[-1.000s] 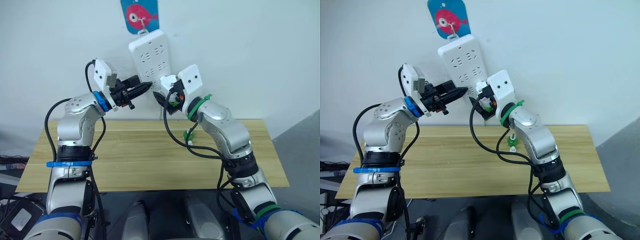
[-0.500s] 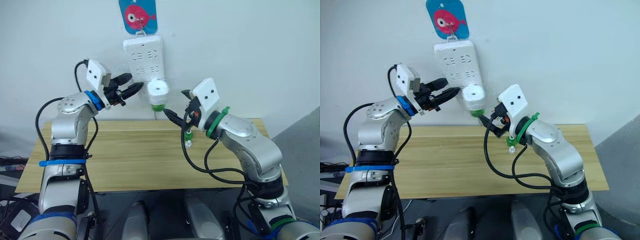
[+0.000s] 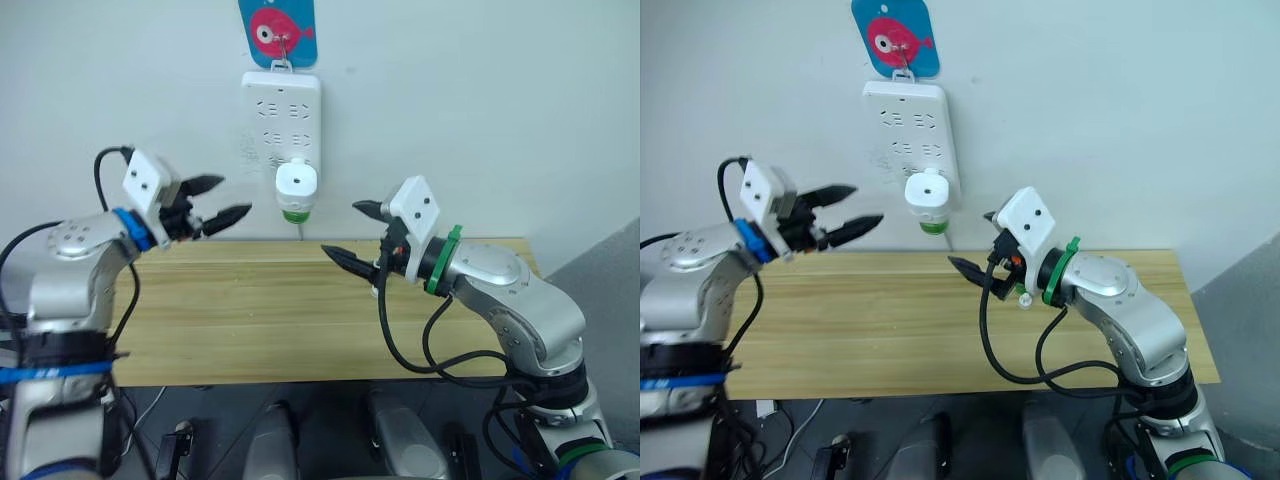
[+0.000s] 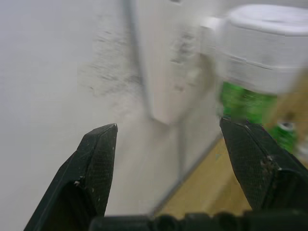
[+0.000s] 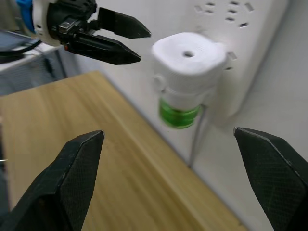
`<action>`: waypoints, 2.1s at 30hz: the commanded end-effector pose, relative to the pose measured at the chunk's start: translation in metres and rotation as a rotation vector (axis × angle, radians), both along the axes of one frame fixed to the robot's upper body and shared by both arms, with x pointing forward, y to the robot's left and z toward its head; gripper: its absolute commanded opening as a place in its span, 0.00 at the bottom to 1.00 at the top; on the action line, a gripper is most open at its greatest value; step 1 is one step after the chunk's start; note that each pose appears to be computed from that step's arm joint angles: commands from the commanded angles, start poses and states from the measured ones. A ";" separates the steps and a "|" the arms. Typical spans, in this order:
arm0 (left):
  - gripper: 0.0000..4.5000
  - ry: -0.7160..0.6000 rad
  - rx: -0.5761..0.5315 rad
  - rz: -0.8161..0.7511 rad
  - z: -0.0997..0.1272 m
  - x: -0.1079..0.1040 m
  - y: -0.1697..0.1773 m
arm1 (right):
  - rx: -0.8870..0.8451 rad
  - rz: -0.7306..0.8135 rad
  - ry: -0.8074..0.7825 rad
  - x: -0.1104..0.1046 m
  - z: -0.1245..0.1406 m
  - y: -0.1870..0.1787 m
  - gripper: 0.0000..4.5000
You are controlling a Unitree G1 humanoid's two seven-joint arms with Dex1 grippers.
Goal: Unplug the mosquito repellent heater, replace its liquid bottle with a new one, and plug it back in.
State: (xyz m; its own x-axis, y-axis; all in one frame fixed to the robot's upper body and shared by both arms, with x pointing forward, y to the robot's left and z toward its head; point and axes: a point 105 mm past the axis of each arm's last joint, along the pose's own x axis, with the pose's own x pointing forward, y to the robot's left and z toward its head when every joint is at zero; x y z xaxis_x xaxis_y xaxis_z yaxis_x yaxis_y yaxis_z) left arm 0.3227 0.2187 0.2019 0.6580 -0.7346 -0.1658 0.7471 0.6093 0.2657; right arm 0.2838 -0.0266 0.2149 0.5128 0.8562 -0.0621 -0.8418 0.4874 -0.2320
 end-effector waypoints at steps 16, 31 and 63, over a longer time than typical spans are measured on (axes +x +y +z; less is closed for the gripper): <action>0.83 0.091 -0.005 -0.196 0.005 -0.069 -0.045 | 0.105 -0.109 -0.103 0.032 0.014 0.035 0.01; 0.83 0.077 -0.001 -0.212 0.010 -0.063 -0.050 | 0.106 -0.206 -0.107 0.046 0.011 0.029 0.01; 1.00 0.041 0.272 -0.078 -0.022 -0.055 0.019 | -0.406 0.116 -0.227 0.007 0.000 -0.100 0.96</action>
